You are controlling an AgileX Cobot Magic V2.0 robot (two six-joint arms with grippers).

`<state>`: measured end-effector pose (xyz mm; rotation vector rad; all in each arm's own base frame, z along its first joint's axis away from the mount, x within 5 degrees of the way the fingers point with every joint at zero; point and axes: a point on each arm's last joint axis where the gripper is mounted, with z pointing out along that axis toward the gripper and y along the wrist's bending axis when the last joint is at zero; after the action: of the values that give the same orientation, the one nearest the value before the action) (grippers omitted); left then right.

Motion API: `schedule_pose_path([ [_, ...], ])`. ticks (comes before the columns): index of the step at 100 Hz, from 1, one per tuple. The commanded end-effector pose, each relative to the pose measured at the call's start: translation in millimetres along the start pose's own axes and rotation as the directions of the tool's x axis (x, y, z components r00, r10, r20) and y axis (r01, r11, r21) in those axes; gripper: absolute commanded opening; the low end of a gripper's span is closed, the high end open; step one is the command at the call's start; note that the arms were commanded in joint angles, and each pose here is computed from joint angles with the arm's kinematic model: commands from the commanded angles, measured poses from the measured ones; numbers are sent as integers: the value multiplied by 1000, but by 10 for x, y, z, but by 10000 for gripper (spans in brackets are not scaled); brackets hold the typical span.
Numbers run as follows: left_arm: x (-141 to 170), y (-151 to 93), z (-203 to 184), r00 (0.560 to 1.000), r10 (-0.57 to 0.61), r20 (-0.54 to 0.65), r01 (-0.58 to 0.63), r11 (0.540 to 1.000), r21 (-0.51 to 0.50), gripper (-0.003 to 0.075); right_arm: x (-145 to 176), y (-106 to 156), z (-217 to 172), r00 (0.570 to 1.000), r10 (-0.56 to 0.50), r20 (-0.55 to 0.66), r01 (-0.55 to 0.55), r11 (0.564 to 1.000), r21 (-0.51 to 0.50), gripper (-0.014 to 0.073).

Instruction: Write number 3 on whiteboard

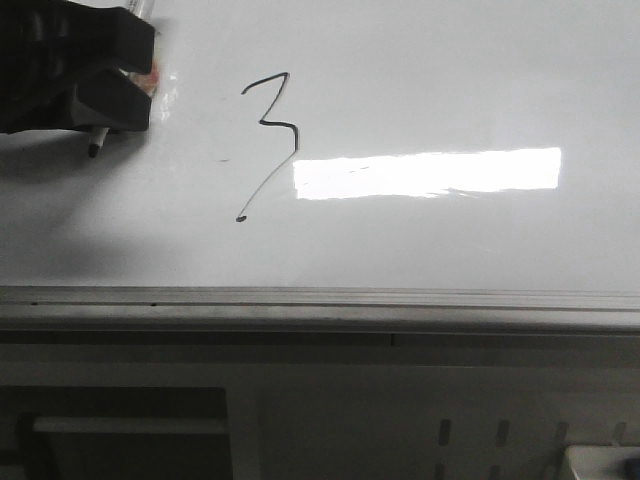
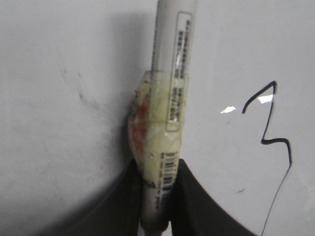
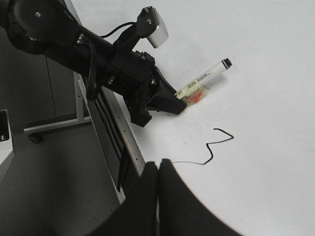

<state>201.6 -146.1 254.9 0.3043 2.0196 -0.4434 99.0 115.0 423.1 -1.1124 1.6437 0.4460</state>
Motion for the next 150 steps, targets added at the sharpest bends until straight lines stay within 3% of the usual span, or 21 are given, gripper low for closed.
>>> schedule_pose_path([
  [1,-75,43,-19,998,-39,52,41,998,-46,-20,-139,-50,-78,994,3,111,-8,999,50,-63],
  [31,-74,44,-18,998,-46,51,48,998,-47,-11,-142,-53,-72,994,3,112,-9,999,52,-63],
  [38,-71,46,-18,997,-61,49,63,997,-48,45,-141,-50,-71,994,6,112,-12,999,48,-63],
  [55,-68,49,-18,996,-80,47,82,995,-51,273,-143,-48,-71,993,11,114,-16,999,45,-63],
  [63,-66,50,-18,995,-88,46,90,995,-52,315,-143,-47,-71,993,12,114,-17,999,44,-63],
  [85,-66,50,-18,995,-88,46,90,995,-52,324,-145,-43,-72,993,18,117,-23,999,39,-63],
  [105,-68,53,-19,995,-88,48,90,994,-55,546,-147,-40,-72,993,23,119,-27,999,36,-64],
  [110,-71,56,-19,995,-88,51,91,994,-58,570,-147,-40,-72,993,23,119,-27,999,36,-64],
  [130,-186,47,-135,990,-94,109,99,994,-40,571,-147,-40,-72,993,23,119,-27,999,36,-63],
  [150,-415,-11,-588,969,-86,233,68,994,81,571,-151,-41,-78,992,22,124,-27,999,38,-63],
])
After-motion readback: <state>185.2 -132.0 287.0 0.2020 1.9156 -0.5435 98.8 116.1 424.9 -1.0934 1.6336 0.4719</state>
